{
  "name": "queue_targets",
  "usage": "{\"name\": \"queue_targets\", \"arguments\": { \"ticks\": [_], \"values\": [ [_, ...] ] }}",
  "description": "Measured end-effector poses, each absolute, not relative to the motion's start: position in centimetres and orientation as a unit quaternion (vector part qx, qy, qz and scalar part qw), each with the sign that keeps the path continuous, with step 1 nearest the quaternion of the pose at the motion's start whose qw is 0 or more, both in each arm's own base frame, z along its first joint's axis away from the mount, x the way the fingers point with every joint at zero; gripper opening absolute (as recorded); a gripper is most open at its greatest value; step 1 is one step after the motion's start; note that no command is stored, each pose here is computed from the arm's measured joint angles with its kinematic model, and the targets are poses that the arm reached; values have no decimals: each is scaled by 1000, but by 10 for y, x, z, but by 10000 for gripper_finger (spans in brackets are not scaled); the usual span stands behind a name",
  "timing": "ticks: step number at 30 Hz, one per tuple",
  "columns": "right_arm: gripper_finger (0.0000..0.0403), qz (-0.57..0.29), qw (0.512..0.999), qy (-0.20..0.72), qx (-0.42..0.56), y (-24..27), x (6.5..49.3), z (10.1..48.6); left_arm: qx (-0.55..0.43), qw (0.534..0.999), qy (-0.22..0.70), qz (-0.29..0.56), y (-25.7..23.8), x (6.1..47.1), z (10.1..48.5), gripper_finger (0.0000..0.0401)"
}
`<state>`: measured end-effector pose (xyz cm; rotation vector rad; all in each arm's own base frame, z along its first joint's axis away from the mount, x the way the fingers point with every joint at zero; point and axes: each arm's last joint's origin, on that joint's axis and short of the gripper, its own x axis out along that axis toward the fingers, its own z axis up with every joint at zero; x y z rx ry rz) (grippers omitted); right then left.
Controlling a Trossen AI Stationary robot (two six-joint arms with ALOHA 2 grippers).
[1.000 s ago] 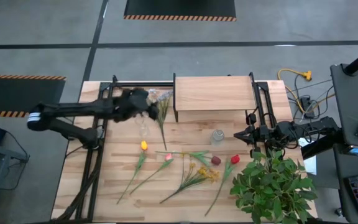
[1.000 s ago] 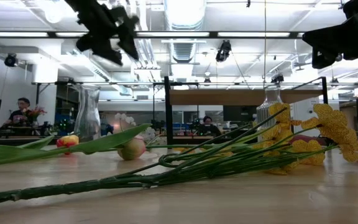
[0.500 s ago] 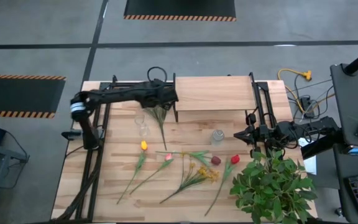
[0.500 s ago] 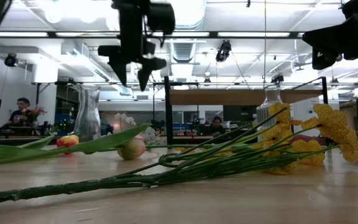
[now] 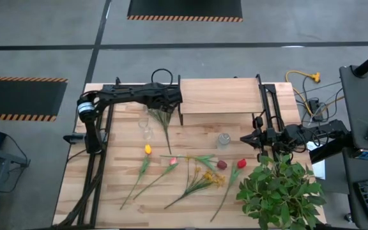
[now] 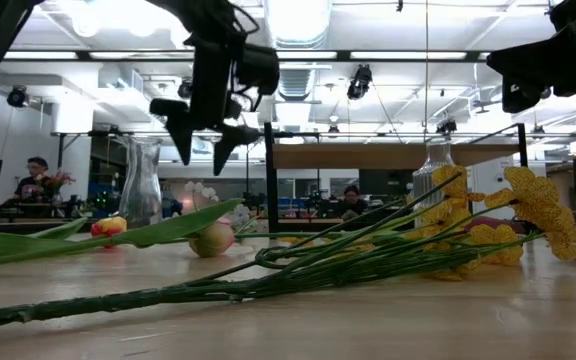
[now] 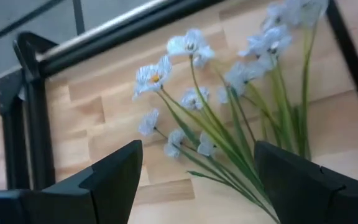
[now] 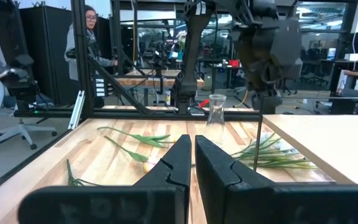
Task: Pick and place flowers into a vace then onto a shelf
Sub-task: Put the white flowers into the left transparent vase
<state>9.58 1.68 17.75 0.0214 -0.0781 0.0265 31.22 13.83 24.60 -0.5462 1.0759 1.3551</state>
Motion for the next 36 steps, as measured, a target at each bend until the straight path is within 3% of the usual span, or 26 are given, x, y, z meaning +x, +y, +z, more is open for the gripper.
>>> {"name": "queue_targets", "arguments": {
  "ticks": [31,36],
  "values": [
    [13,13,999,-40,9,17,96,178,-346,621,432,555,169,285,161,289],
    [13,13,999,-40,9,17,96,178,-346,614,439,557,169,280,154,263]
  ]
}}
